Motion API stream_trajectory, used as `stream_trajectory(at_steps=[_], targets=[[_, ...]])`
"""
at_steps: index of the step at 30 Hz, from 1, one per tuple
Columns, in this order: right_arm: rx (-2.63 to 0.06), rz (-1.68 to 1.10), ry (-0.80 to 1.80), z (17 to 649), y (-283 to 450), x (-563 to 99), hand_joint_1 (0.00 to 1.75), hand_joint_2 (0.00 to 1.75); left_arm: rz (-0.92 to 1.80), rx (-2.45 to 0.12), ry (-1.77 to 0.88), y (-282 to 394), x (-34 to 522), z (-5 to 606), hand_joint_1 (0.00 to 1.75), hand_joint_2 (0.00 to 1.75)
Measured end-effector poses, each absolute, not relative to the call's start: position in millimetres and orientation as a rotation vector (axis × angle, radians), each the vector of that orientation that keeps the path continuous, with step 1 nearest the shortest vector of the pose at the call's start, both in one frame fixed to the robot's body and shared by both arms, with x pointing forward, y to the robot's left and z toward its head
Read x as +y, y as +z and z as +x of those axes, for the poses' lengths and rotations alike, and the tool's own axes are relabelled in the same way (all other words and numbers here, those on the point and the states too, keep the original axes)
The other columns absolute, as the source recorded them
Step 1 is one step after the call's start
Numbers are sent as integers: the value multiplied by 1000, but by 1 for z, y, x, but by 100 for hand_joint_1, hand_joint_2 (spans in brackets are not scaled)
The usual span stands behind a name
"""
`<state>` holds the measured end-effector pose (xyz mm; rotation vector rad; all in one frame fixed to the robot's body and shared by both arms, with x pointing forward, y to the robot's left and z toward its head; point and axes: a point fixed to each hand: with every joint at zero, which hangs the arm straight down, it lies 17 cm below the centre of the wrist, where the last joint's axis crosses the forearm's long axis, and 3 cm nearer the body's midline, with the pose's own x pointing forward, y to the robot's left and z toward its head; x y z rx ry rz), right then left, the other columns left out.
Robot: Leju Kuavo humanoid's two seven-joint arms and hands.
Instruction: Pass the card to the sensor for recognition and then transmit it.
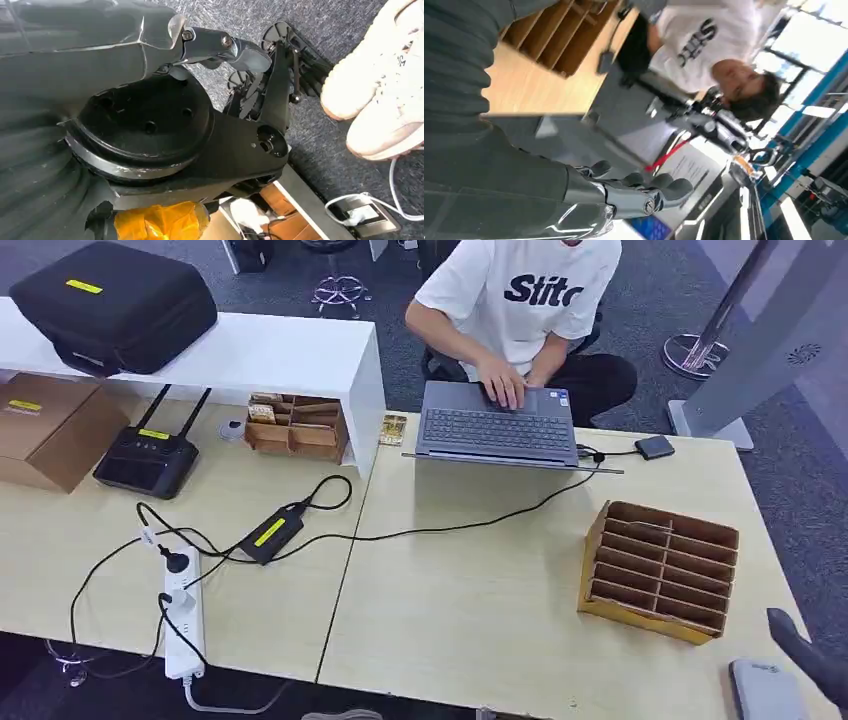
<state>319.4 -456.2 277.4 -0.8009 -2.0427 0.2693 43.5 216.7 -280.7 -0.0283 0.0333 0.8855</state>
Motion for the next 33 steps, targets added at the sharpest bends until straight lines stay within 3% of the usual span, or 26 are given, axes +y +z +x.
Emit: stream_trajectory(at_steps=[8,21,33], targets=[[-1842,-1150,587,337,258,-415,0,175,-32,30,885,-281,216,44,0,175],[-1843,-1140,702,344,244,-371,0,175,-35,29,886,-281,217,45,0,175],[-1559,-1291,971,338,193,-383,0,175,-39,29,885,-281,218,45,0,175]])
